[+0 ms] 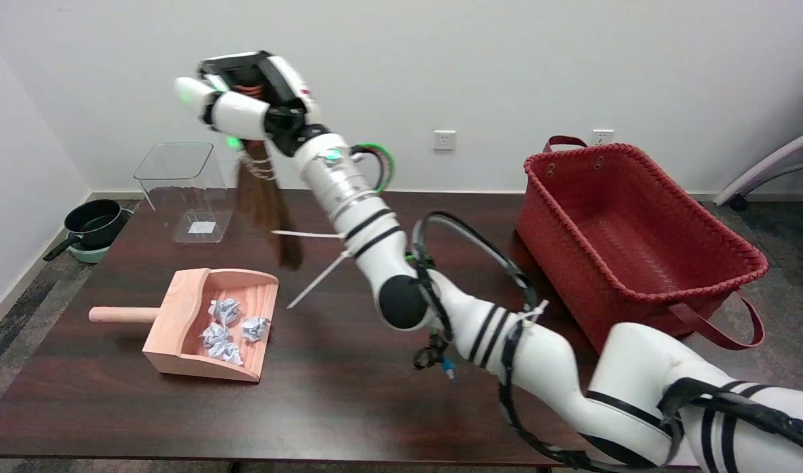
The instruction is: Place the broom in the basket.
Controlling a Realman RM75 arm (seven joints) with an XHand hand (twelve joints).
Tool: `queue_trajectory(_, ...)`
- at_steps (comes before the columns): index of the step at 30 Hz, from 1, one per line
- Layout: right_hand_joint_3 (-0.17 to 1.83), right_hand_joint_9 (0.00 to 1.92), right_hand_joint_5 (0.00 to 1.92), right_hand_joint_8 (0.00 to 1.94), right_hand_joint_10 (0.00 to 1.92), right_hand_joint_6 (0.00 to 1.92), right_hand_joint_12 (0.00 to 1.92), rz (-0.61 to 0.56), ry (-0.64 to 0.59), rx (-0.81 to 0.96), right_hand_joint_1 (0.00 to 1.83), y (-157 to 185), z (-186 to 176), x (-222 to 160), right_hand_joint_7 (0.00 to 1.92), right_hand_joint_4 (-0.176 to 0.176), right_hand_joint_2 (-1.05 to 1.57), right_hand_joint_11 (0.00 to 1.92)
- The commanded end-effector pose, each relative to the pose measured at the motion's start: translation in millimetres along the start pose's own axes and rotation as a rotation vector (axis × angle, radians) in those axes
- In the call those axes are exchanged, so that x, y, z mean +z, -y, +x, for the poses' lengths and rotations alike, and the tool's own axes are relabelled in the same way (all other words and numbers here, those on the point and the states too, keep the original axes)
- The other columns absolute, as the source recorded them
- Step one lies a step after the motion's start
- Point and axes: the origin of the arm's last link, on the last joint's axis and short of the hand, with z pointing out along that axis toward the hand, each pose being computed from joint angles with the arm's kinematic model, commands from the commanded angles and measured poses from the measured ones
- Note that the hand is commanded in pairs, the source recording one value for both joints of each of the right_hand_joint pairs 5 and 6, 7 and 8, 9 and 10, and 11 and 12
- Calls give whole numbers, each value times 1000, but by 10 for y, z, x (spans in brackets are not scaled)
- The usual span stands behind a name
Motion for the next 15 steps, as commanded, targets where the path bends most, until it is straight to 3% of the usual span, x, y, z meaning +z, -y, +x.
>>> queue_trajectory(1,488,1890,1920,1920,1890,1920,1857,88,-230,-224,1161,235,1383,-711,1920,0,1571,1857)
queue_trajectory(6,483,1891,1920,1920,1891,1920,1863,100,-338,-255,1161,350,1789,-1097,1920,0,1571,1863)
queue_trajectory(10,477,1891,1920,1920,1891,1920,1865,85,-433,-183,1161,344,1960,-1400,1920,0,1571,1865)
queue_trajectory(15,468,1889,1920,1920,1889,1920,1872,26,-397,-163,1156,159,1826,-1489,1920,0,1571,1872)
